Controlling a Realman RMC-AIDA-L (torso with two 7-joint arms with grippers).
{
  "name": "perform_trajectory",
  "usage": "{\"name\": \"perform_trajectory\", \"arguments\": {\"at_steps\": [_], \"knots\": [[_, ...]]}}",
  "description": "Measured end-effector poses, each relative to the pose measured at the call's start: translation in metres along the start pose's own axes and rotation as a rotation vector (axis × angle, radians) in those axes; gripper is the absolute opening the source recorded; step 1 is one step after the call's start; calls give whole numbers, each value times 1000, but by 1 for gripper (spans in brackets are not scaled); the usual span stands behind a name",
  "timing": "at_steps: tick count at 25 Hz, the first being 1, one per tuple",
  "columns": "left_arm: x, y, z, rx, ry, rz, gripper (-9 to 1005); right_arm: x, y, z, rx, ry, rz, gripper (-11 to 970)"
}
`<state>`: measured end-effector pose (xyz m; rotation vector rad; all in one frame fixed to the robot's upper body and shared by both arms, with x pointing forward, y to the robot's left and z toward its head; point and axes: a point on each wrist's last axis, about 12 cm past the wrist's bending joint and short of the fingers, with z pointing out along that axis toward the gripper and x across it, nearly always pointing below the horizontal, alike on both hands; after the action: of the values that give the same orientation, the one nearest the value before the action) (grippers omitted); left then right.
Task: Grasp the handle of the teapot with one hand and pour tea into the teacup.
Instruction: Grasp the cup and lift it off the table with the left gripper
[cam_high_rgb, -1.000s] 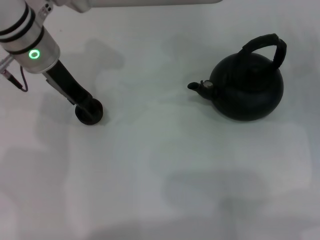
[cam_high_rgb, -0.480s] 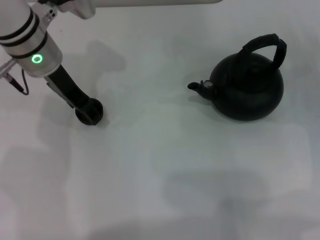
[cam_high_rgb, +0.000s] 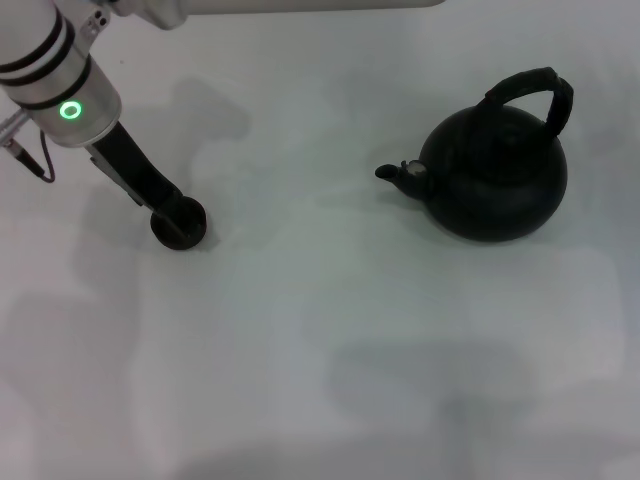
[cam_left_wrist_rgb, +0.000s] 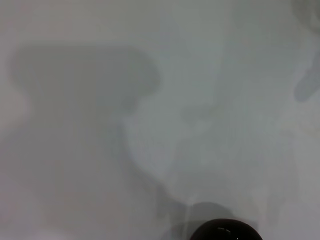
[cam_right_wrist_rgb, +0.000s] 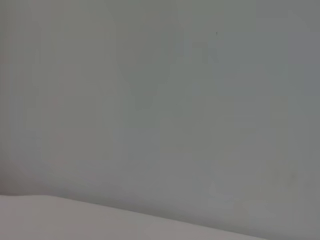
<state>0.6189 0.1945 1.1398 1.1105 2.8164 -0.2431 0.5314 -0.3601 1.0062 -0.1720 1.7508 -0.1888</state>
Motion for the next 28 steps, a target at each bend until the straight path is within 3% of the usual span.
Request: {"name": "perform_trajectory", "arguments": {"at_steps": [28], "knots": [[-2,1,4,-33,-1,22,888,-1,0,0,0,-2,-1,427]]}}
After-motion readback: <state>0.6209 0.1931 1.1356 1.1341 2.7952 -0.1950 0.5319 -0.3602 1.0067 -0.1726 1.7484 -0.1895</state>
